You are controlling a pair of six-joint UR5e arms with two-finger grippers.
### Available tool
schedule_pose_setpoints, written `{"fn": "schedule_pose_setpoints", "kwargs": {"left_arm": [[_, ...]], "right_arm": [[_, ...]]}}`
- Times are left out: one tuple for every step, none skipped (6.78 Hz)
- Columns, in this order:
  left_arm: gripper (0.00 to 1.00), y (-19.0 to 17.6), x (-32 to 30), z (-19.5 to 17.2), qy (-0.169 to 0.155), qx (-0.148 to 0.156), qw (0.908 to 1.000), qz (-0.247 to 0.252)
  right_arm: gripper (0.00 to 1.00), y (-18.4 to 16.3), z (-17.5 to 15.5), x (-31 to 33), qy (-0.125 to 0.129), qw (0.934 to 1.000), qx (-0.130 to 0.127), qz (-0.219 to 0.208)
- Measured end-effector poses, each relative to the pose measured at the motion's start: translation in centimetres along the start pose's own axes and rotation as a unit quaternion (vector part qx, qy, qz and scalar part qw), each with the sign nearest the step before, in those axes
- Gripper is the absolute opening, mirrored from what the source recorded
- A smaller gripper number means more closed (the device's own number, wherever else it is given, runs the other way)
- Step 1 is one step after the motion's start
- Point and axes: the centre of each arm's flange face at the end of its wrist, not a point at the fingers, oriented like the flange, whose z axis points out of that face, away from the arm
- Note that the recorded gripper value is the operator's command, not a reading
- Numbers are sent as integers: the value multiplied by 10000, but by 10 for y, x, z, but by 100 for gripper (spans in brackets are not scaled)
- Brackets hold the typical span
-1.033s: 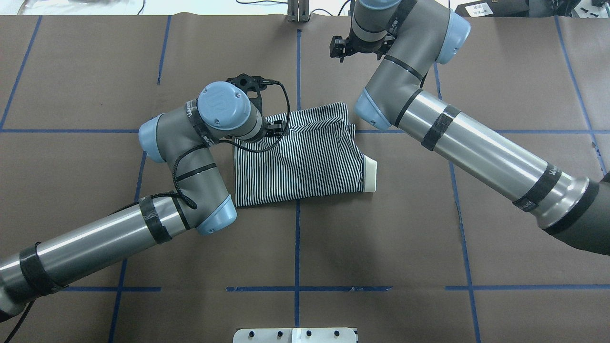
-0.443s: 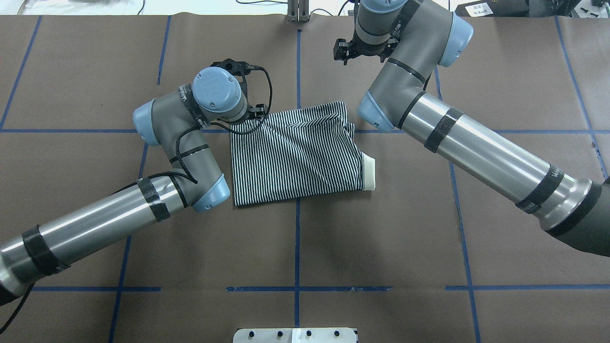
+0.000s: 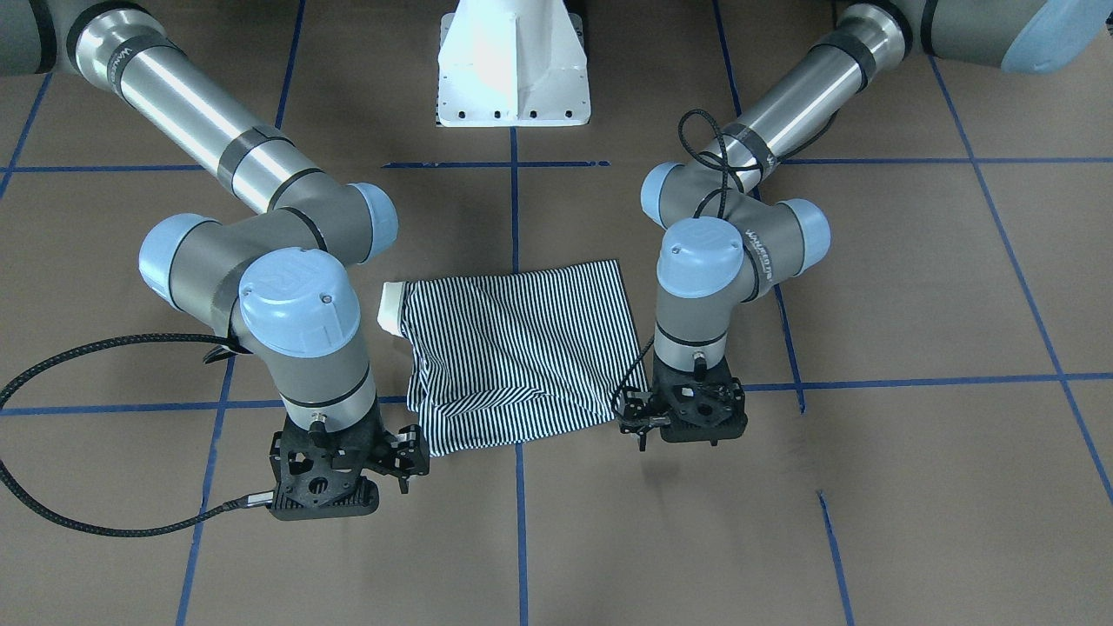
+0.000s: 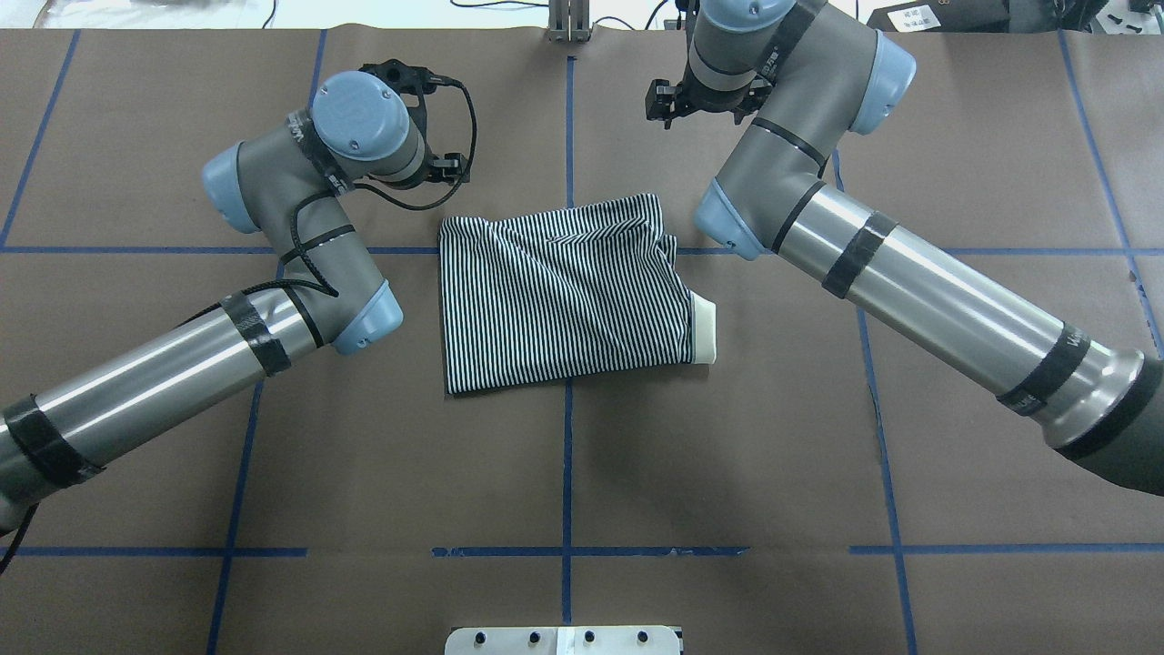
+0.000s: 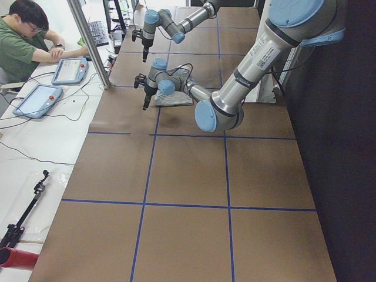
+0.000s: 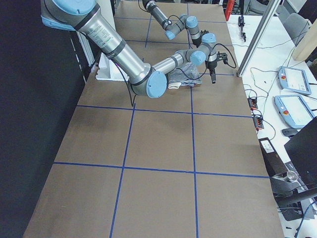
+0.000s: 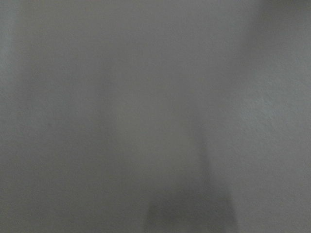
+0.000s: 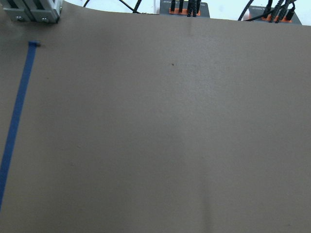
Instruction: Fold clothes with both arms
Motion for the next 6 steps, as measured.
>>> {"fn": "schedule_pose_setpoints", "kwargs": {"left_arm": [[100, -10, -32, -19, 154, -3, 9994, 313], [100, -14, -80, -51, 350, 13, 9972, 656], [100, -13, -137, -91, 438, 43, 9930, 1094], [100, -14, -199, -133, 385, 16, 9868, 1571], [100, -18, -261, -168, 254, -54, 9788, 2029], [100, -24, -323, -194, 160, -170, 9707, 2393]], "right_arm": [[100, 9, -6, 34, -139, 9998, -120, 13], [100, 20, -19, 82, -284, 9993, -221, -52], [100, 35, -35, 144, -393, 9985, -286, -246], [100, 49, -54, 218, -476, 9971, -364, -463], [100, 62, -71, 298, -512, 9953, -440, -689], [100, 78, -85, 379, -506, 9935, -509, -888]]}}
